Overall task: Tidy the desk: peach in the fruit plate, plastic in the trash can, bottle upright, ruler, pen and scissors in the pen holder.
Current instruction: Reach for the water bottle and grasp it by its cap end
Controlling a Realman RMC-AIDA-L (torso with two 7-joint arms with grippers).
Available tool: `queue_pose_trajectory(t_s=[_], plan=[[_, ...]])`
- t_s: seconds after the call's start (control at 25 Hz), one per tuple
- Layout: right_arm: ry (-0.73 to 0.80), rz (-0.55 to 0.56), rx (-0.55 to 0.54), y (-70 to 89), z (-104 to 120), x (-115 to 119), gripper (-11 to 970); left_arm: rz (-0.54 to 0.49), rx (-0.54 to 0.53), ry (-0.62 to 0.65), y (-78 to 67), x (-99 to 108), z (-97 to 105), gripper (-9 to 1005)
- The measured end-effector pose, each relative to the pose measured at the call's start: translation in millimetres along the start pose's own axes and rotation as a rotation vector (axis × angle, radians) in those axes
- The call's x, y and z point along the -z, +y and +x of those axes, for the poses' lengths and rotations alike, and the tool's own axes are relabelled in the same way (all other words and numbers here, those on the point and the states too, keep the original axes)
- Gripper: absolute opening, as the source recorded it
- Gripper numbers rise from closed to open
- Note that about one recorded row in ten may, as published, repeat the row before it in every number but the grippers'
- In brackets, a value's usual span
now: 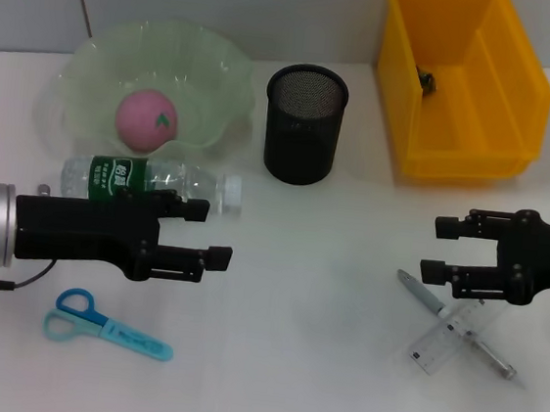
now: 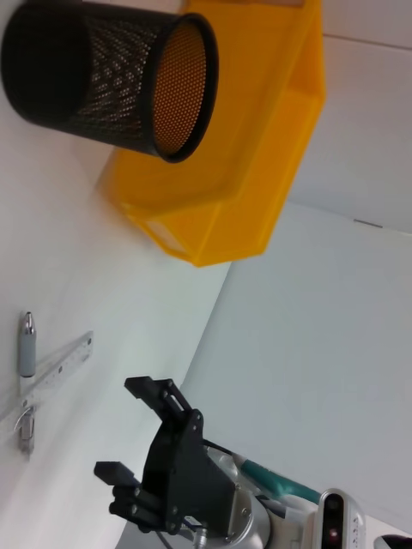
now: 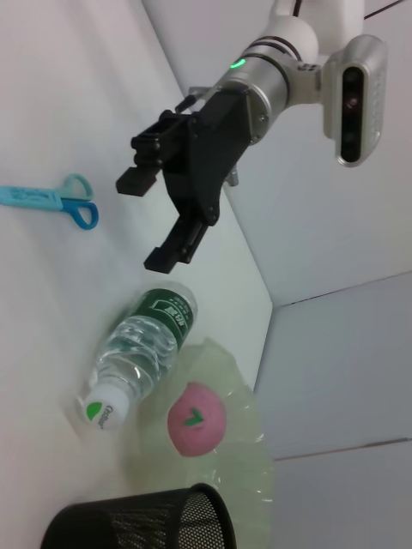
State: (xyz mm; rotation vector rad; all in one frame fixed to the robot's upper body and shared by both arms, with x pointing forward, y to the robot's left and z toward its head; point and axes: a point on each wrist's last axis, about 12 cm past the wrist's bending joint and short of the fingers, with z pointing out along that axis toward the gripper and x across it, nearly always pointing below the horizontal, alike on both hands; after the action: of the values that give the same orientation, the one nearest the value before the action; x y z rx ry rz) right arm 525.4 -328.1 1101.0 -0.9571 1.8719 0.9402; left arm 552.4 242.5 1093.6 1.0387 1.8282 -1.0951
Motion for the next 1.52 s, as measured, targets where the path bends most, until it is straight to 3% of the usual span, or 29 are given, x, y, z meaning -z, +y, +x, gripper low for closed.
queue_pose_trajectory(t_s=[0.24, 0.28, 0.44, 0.56, 0.6, 0.72, 0.8, 0.88, 0.96, 1.08, 1.52], plan=[[0.001, 0.004, -0.007, 1.1, 3.0, 0.7, 744, 0.0, -0.033, 0.0, 0.6, 0.8, -6.2, 814], [0.0, 0.004, -0.008, 1.3, 3.4, 0.8, 744, -0.014, -0.139, 0.011, 1.0, -4.7, -25.9, 814], [0.0, 0.005, -0.011, 1.8, 4.6, 0.9, 743, -0.06, -0.365, 0.146, 5.3, -27.0, -74.0, 814], [0.0, 0.005, -0.013, 2.2, 5.6, 1.1, 743, -0.063, -0.391, 0.19, 7.2, -32.2, -82.2, 814], [0.0, 0.005, -0.016, 2.7, 6.3, 1.0, 743, -0.072, -0.444, 0.327, 13.5, -49.8, -104.5, 814], [0.0, 0.005, -0.017, 3.0, 6.9, 0.9, 742, -0.076, -0.451, 0.349, 14.3, -51.6, -106.2, 815], [-0.001, 0.007, -0.018, 3.1, 7.2, 0.8, 742, -0.13, -0.519, 0.541, 18.9, -70.6, -125.4, 815], [-0.002, 0.007, -0.019, 3.1, 7.3, 0.9, 741, -0.147, -0.551, 0.623, 18.1, -79.3, -129.8, 815], [-0.002, 0.009, -0.02, 3.1, 7.5, 1.3, 741, -0.147, -0.551, 0.623, 18.1, -79.3, -129.8, 815], [-0.004, 0.011, -0.021, 2.9, 7.6, 1.7, 741, -0.187, -0.655, 0.787, 13.9, -99.3, -133.5, 814], [-0.021, 0.005, -0.007, 1.1, -0.1, -9.4, 741, -0.221, -0.726, 0.881, 16.7, -116.8, -118.2, 814]])
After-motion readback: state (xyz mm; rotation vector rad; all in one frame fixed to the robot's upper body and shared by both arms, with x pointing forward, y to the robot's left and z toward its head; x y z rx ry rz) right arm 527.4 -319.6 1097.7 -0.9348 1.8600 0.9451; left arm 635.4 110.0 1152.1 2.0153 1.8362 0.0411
